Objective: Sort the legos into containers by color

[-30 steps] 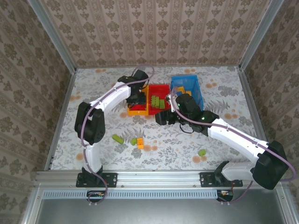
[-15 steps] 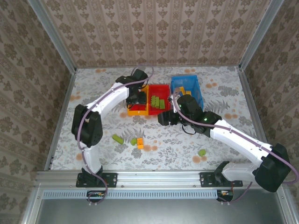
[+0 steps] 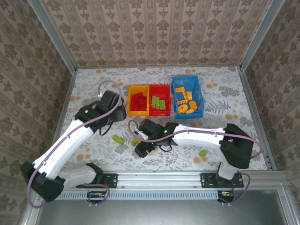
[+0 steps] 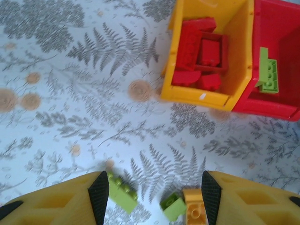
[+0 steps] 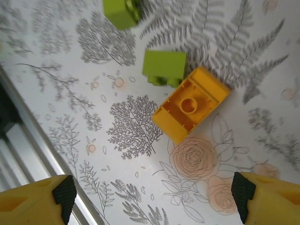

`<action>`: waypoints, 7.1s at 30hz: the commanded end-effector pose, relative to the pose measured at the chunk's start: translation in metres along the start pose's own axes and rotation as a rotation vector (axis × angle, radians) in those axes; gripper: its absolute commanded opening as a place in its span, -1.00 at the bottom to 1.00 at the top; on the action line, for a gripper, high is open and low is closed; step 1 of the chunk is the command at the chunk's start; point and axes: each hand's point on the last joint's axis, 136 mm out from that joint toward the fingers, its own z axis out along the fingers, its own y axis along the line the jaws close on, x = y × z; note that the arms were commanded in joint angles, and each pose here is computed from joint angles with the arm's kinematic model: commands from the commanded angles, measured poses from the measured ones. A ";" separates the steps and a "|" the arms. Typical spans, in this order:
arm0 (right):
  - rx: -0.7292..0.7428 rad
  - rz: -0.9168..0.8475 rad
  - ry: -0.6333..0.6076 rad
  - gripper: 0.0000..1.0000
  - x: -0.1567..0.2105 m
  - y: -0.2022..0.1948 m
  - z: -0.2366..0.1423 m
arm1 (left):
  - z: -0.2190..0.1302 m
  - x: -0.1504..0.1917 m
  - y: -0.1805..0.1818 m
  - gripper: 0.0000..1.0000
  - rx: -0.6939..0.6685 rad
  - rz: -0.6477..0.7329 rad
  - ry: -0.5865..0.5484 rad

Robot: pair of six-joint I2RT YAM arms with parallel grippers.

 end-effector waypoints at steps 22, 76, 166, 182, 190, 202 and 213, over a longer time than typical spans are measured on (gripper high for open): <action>0.352 0.281 0.164 -0.02 0.020 -0.040 0.064 | -0.044 0.046 0.035 0.14 0.104 -0.039 -0.002; 0.540 0.808 -0.214 0.36 0.025 -0.289 -0.191 | 0.018 0.153 -0.281 0.28 0.769 0.880 0.322; 0.196 0.476 -0.394 0.53 -0.037 -0.161 -0.209 | 0.247 -0.052 -0.216 -0.22 0.136 0.309 0.192; 0.201 0.407 -0.293 0.55 -0.020 -0.157 -0.169 | 0.168 -0.088 -0.218 0.03 0.203 0.252 0.083; 0.078 0.068 -0.213 0.55 -0.034 -0.081 -0.128 | 0.101 -0.087 -0.163 -0.08 0.156 0.149 0.012; 0.020 -0.191 -0.004 0.72 -0.035 0.012 0.012 | 0.009 0.001 0.019 -0.06 -0.059 -0.132 -0.051; 0.101 -0.036 0.124 0.48 -0.033 0.000 0.078 | -0.026 0.056 0.083 -0.03 -0.107 -0.233 -0.051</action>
